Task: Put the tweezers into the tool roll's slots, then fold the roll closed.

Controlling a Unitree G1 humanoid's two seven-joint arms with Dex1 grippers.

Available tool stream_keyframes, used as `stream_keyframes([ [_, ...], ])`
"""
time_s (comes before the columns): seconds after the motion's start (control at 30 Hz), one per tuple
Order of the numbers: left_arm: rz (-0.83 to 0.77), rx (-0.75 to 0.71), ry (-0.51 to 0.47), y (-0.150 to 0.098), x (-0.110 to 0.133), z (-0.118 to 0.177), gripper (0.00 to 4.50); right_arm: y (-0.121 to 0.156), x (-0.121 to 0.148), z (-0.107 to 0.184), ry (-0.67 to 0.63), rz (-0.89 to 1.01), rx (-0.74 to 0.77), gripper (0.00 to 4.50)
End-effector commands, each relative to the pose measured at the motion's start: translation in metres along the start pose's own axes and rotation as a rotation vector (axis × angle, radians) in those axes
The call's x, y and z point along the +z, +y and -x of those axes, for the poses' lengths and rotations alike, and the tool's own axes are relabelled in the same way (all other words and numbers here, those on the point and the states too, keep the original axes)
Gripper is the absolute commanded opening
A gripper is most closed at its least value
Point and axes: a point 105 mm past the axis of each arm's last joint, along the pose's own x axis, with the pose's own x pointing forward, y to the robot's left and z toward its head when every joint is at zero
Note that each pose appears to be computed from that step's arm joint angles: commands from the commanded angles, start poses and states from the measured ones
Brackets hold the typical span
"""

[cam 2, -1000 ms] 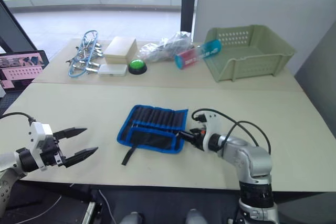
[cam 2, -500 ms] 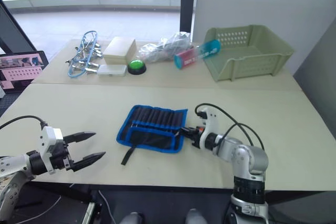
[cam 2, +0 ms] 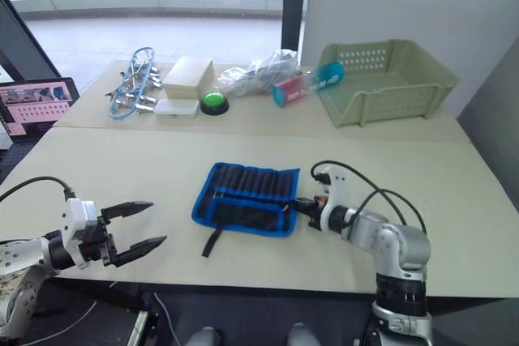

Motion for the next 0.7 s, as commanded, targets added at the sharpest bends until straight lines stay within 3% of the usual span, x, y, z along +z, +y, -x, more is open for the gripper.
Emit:
stream_keyframes([
  [0.03, -0.007, -0.039, -0.033, 0.001, 0.009, 0.0, 4.5, 0.007, 0.018, 0.007, -0.029, 0.059, 0.045, 0.02],
  [0.13, -0.004, -0.06, -0.027, 0.001, 0.008, -0.002, 4.5, 0.009, 0.028, 0.011, -0.03, 0.095, 0.05, 0.02],
  [0.43, 0.023, -0.094, -0.014, -0.006, 0.006, -0.007, 4.5, 0.052, 0.048, 0.003, -0.079, 0.073, 0.119, 0.02],
  [0.7, 0.05, -0.121, -0.006, -0.014, 0.006, -0.01, 4.5, 0.081, 0.03, -0.034, -0.047, 0.096, 0.035, 0.02],
])
